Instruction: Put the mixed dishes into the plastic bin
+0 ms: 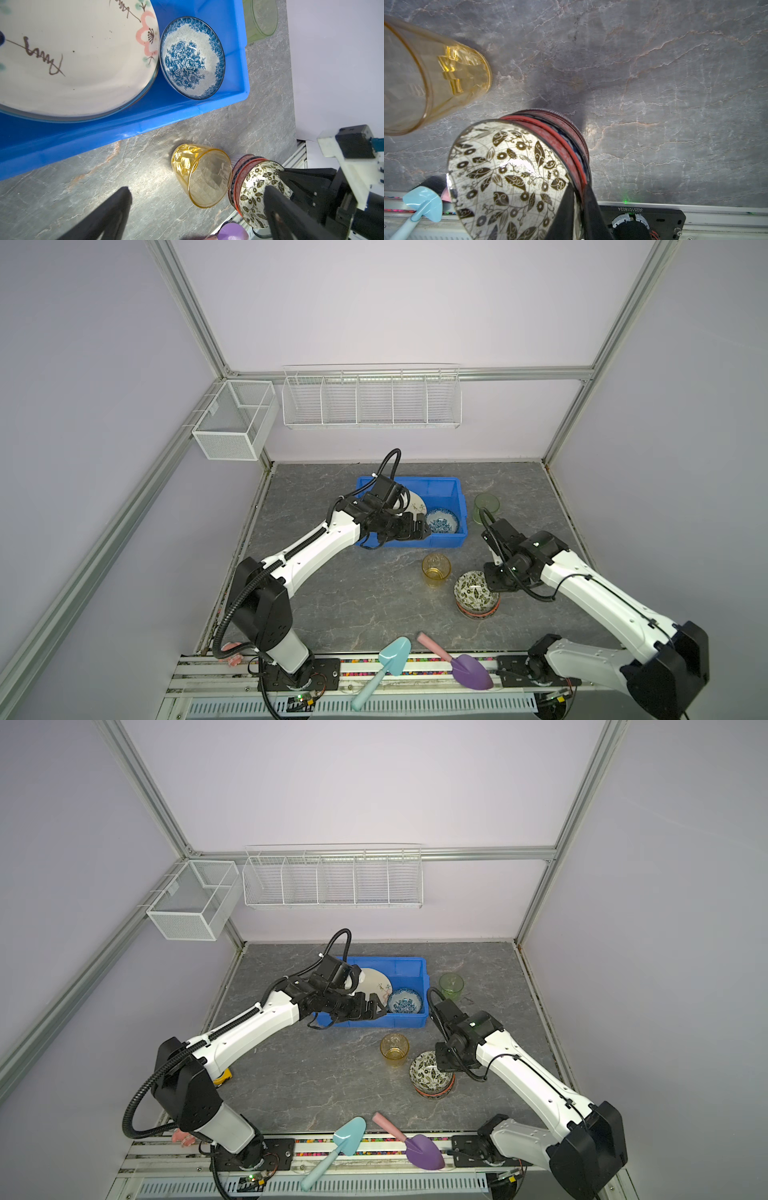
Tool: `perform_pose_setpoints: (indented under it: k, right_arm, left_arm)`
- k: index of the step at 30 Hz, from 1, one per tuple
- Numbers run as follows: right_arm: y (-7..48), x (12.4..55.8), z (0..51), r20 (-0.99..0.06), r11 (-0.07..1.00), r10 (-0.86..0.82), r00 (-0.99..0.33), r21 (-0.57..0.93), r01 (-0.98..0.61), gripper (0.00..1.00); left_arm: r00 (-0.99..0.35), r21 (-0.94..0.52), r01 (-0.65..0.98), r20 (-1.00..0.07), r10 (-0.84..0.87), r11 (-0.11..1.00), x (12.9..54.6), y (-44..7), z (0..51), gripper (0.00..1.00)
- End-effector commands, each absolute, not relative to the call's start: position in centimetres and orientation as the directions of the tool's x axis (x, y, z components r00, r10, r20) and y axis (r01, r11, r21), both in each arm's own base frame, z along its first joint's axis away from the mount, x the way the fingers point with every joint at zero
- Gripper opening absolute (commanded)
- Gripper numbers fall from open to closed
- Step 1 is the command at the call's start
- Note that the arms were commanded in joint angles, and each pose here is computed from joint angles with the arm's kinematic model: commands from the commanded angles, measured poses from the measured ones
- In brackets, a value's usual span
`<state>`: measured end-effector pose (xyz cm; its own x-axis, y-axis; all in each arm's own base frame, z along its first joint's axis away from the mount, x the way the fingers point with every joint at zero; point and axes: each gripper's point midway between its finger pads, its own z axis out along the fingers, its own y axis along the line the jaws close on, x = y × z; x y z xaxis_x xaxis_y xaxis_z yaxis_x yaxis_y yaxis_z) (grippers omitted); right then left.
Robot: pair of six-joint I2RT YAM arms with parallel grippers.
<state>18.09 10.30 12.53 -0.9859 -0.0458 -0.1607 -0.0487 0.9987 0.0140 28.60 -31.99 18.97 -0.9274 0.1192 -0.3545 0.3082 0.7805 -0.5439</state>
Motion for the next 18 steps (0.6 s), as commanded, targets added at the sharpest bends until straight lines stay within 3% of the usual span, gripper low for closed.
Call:
perform_pose_setpoints:
  k: [1, 18]
  right_arm:
    - [10.2, 17.9, 12.9, -0.175, 0.999, -0.046, -0.983, 0.011, -0.049, 0.11]
    - [9.9, 17.7, 15.2, -0.225, 0.998, -0.035, -0.974, 0.038, -0.045, 0.07]
  left_arm:
    - [-0.923, -0.551, 0.32, -0.365, 0.122, 0.771, 28.4, -32.2, 19.4, 0.99]
    - [-0.916, -0.56, 0.343, -0.376, 0.138, 0.754, 27.4, -32.6, 20.6, 0.99]
